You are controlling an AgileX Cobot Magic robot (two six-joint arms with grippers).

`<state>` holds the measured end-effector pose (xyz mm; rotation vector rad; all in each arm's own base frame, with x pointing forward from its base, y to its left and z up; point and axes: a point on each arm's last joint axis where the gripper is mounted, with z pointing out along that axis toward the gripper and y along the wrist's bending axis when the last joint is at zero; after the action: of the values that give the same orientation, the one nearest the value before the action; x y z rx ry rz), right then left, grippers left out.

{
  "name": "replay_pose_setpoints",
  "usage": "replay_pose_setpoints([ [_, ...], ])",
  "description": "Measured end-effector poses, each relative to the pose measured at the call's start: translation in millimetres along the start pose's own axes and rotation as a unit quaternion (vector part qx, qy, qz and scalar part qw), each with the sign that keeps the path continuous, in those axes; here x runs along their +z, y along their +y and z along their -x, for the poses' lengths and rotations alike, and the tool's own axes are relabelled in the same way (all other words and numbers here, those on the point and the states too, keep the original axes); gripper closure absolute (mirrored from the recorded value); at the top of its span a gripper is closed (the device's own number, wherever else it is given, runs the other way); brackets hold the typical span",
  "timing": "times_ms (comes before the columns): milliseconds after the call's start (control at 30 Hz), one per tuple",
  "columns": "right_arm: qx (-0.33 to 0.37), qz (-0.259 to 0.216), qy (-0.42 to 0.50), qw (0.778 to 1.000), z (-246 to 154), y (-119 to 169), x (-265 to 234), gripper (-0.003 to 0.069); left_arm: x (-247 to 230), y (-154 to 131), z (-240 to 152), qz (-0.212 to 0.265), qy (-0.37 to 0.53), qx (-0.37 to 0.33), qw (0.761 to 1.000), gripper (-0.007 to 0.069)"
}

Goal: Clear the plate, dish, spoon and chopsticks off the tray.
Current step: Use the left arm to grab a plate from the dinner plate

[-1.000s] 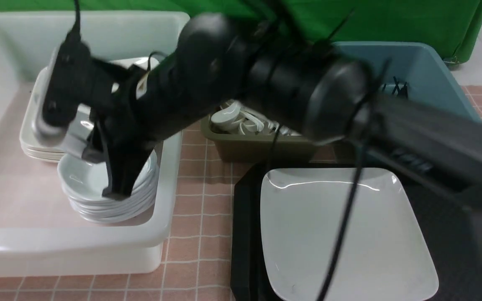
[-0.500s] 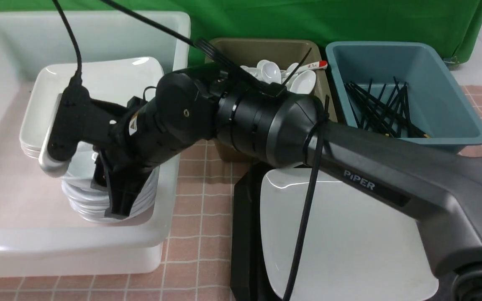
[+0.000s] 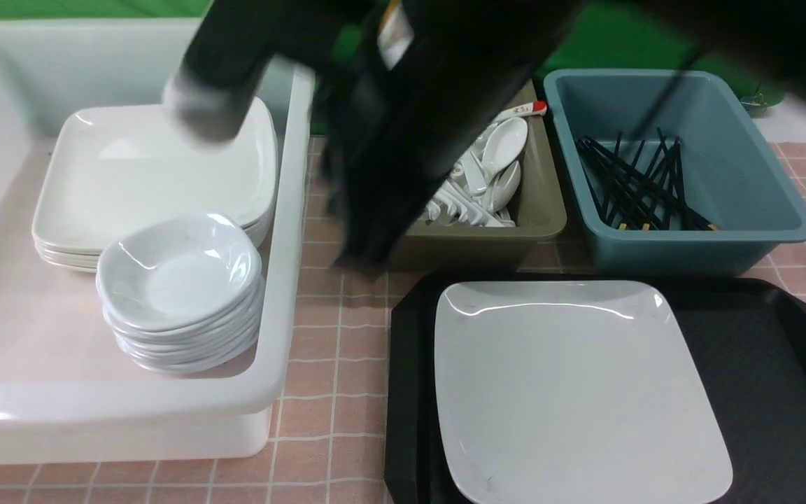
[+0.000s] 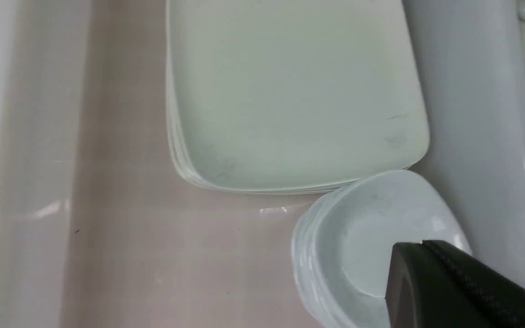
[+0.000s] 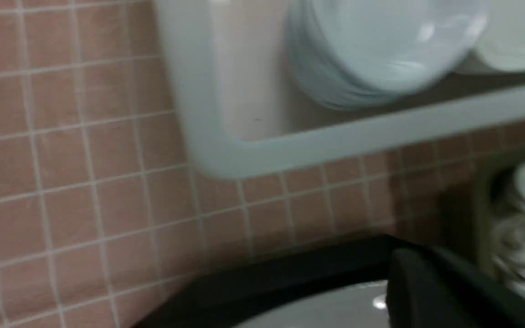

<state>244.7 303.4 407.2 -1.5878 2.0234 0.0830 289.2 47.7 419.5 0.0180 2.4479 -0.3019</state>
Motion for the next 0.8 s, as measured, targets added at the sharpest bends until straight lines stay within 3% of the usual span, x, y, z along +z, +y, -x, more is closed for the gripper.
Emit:
replay_pose_setpoints([
  [167, 0.118, -0.077, -0.011, 0.990, -61, -27, -77, 0.0629, 10, -15, -7, -0.076, -0.001, -0.003, 0.997, 0.0621],
  [300, 0.194, -0.108, 0.020, 0.975, -121, -33, -101, 0.0629, 27, -43, -19, -0.119, 0.034, 0.023, 0.992, 0.0621],
  [433, 0.276, -0.138, 0.070, 0.949, -189, -27, -112, 0.0629, 54, -102, -39, -0.183, 0.100, 0.096, 0.973, 0.0621],
  [500, 0.326, -0.150, 0.102, 0.928, -230, -13, -113, 0.0629, 68, -146, -55, -0.215, 0.142, 0.162, 0.953, 0.0621],
  [633, 0.373, -0.151, 0.131, 0.906, -265, 12, -105, 0.0629, 85, -195, -82, -0.228, 0.197, 0.237, 0.924, 0.0611],
  [800, 0.404, -0.137, 0.156, 0.891, -294, 44, -90, 0.0629, 109, -234, -111, -0.204, 0.245, 0.284, 0.904, 0.0571],
])
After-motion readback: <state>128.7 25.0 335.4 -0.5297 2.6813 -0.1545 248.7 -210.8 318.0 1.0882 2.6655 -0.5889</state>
